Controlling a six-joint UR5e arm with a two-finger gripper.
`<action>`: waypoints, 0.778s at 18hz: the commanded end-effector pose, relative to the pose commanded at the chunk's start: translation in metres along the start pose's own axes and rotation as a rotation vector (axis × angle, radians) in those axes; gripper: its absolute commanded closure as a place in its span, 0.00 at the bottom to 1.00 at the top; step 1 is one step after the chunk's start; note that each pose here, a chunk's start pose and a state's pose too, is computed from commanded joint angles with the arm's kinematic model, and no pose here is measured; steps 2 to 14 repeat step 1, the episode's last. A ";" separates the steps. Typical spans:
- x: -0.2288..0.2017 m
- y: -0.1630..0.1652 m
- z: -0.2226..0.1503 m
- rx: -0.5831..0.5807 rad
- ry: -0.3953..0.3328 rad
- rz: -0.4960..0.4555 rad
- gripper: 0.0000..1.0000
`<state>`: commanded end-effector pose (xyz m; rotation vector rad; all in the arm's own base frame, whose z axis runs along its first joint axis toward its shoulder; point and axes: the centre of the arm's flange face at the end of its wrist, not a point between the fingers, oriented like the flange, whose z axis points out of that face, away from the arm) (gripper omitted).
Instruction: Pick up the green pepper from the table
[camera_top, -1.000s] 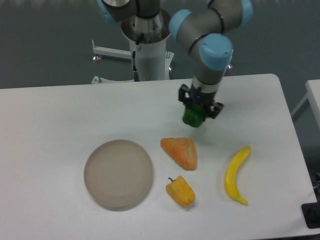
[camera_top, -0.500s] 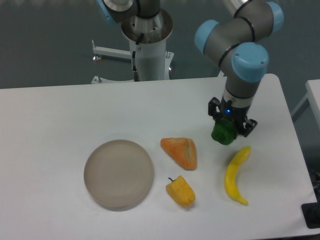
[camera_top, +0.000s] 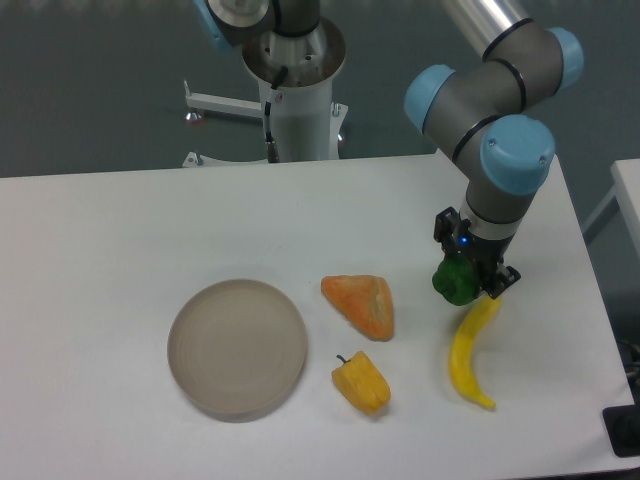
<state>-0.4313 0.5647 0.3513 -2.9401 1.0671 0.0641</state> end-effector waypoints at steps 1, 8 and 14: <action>0.000 0.000 0.000 0.000 0.000 0.000 1.00; 0.000 0.000 0.000 0.000 0.000 0.000 1.00; 0.000 0.000 0.000 0.000 0.000 0.000 1.00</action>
